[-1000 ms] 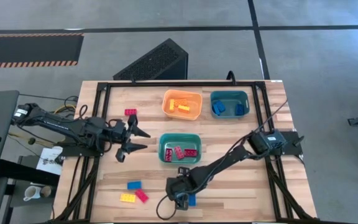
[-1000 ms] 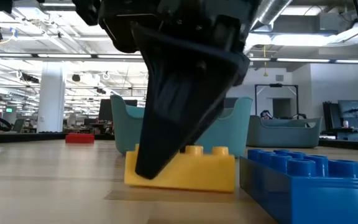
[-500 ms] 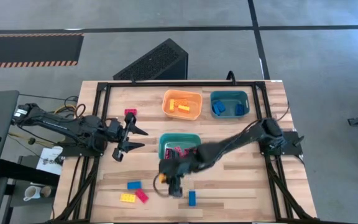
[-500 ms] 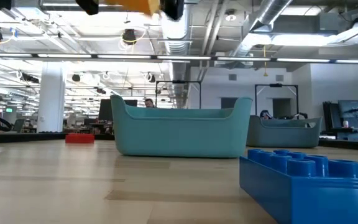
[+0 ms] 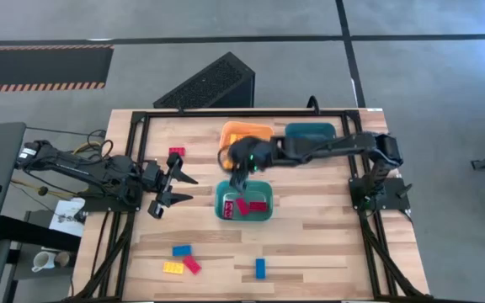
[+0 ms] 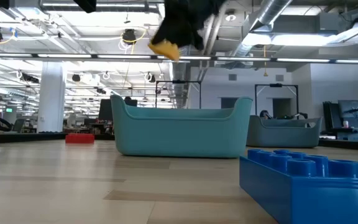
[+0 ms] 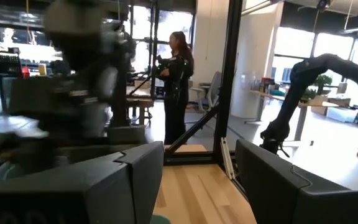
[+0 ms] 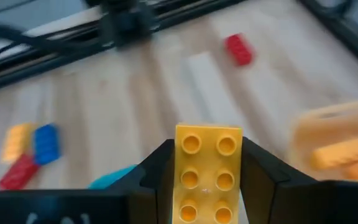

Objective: Sort & place blocks by color
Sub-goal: Put the yellow game piece into the yellow bin, then put the red game piece into the green bin

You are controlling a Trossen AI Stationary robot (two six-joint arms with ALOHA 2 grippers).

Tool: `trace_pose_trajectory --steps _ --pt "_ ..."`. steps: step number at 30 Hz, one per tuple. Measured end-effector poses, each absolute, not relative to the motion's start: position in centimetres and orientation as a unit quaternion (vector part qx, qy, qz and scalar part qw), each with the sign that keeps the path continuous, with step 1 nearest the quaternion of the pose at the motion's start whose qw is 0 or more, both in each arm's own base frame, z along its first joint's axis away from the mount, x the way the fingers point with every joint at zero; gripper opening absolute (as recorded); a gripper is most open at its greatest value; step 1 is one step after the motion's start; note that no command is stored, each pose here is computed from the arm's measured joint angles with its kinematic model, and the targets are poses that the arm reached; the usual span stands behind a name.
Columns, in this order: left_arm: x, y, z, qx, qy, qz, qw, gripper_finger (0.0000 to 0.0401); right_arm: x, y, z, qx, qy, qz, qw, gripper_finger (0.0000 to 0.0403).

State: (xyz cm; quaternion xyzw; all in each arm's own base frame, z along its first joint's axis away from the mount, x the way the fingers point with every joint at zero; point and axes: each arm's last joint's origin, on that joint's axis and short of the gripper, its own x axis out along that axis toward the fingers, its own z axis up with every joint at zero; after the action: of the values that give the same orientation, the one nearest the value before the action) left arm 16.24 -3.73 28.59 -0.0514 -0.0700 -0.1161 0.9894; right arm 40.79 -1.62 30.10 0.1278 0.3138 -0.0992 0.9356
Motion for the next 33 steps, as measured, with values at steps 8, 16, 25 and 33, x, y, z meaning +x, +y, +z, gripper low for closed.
trace_pose_trajectory --steps 8,16,25,33 --pt "16.3 -3.8 28.4 -0.046 -0.061 -0.122 0.99 0.0187 39.1 -8.4 26.1 0.175 0.271 -0.167 0.932 0.0144" --pt "16.3 -3.8 28.0 -0.05 -0.039 -0.121 0.991 0.0187 37.5 -12.4 23.0 0.208 0.293 -0.214 0.908 0.0184" --pt "16.3 -3.7 27.8 -0.049 -0.029 -0.111 0.992 0.0187 37.1 -13.7 23.0 0.229 0.276 -0.235 0.903 0.0236" --pt "16.3 -3.7 27.6 -0.048 -0.021 -0.11 0.993 0.0187 37.7 -11.6 23.3 0.199 0.282 -0.206 0.916 0.0243"
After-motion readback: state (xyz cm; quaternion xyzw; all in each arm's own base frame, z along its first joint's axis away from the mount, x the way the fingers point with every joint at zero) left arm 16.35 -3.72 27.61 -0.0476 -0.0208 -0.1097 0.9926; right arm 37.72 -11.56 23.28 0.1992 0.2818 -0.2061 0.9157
